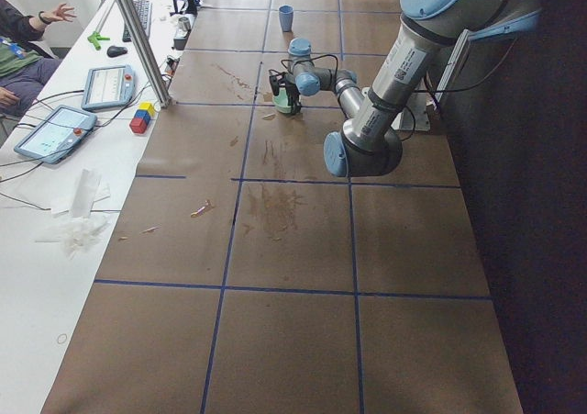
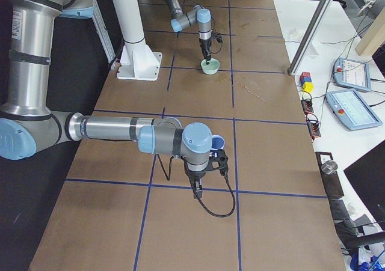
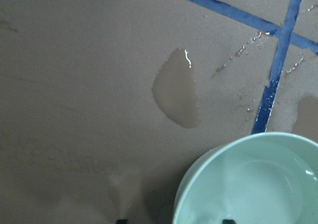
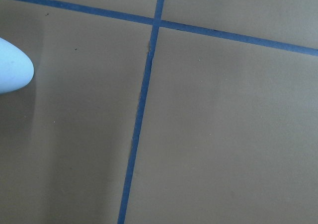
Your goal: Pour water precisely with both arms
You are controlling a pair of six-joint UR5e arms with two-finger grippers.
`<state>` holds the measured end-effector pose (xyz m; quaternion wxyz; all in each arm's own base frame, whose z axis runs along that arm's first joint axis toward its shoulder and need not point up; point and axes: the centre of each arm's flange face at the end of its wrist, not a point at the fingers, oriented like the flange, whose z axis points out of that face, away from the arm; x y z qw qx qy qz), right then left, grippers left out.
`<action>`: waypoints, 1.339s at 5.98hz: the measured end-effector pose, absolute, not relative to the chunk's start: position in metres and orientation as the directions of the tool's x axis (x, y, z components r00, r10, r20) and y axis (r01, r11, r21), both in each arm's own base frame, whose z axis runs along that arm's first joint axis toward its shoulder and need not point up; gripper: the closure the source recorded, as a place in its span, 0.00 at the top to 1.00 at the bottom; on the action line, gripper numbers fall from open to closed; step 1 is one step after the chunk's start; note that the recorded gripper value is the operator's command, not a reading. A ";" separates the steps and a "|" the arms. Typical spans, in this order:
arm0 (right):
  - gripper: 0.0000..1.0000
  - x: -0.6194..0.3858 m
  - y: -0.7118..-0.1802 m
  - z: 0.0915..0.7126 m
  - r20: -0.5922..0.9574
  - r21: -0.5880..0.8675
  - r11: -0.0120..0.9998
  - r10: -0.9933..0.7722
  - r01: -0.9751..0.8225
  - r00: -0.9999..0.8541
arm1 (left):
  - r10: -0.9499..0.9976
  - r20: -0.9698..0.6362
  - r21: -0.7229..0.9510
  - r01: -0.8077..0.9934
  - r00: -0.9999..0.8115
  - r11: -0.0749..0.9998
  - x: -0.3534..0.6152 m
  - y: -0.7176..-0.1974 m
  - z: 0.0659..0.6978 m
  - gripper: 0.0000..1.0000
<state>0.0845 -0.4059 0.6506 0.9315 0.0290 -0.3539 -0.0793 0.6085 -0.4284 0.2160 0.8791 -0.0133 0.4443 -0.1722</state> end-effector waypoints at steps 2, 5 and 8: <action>1.00 0.085 -0.406 0.651 0.654 0.110 0.986 -0.168 0.127 0.738 | -0.270 -0.783 -0.140 0.265 0.560 0.954 0.608 -0.428 0.217 0.00; 1.00 0.084 -0.406 0.651 0.654 0.110 0.986 -0.169 0.128 0.737 | -0.235 -0.804 -0.115 0.246 0.546 0.963 0.592 -0.431 0.203 0.00; 1.00 0.082 -0.406 0.651 0.654 0.109 0.985 -0.173 0.134 0.736 | -0.236 -0.848 -0.164 0.189 0.475 0.968 0.489 -0.464 0.209 0.00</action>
